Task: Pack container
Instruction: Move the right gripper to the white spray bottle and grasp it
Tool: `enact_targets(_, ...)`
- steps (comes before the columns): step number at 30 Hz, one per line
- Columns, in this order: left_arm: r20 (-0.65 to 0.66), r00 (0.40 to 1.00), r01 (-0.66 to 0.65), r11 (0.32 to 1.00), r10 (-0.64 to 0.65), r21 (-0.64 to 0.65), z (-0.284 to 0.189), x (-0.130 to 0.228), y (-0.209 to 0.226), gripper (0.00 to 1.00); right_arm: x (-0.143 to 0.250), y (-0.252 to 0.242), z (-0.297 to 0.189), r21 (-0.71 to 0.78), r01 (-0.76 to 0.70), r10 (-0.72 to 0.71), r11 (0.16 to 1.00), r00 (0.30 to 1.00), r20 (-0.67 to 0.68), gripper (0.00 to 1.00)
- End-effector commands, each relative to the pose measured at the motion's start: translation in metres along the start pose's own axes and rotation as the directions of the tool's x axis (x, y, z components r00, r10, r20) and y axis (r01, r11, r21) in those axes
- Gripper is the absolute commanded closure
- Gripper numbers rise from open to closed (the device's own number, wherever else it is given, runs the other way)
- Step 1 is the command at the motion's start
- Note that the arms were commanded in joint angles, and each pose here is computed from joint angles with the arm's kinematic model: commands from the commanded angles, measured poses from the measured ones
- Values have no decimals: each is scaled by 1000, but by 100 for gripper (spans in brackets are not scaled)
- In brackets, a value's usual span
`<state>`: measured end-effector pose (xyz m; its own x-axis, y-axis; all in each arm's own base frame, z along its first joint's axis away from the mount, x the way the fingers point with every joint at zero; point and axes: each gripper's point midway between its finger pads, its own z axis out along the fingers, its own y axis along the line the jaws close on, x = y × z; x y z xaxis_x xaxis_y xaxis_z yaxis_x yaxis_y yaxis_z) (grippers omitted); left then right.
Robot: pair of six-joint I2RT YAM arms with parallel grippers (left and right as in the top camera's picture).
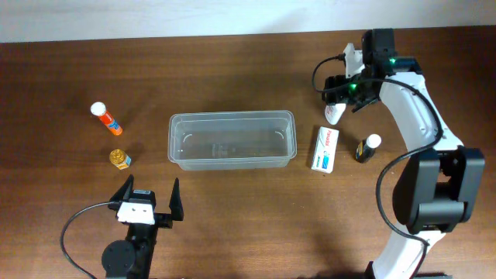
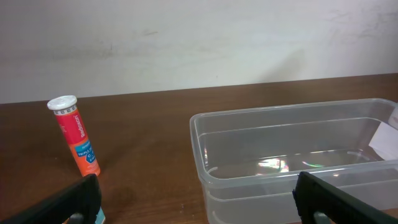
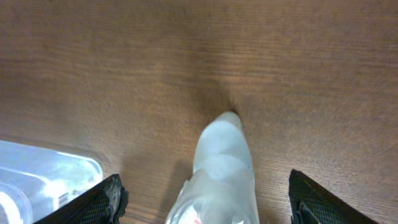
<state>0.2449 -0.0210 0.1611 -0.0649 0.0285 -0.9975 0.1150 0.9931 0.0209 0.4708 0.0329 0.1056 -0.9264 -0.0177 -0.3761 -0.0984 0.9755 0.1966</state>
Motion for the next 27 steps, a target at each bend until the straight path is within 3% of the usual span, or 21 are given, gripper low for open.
enact_targets(1, -1, 1000, -15, 1000, 15, -3, 0, 2, 0, 1, 3, -7, 10, 23, -24, 24, 999, 999, -29, 27)
enact_targets(7, -1, 1000, -15, 1000, 15, -3, 0, 2, 0, 1, 11, -9, 22, 23, -31, 32, 999, 997, -66, 38)
enact_targets(18, -1, 1000, -15, 1000, 15, -4, 0, 2, 0, 1, 9, -11, 25, 27, -29, 31, 999, 998, -59, 70)
enact_targets(27, -1, 1000, -15, 1000, 15, -4, 0, 2, 0, 1, 3, -9, 17, 27, -27, 29, 999, 998, -50, 78)
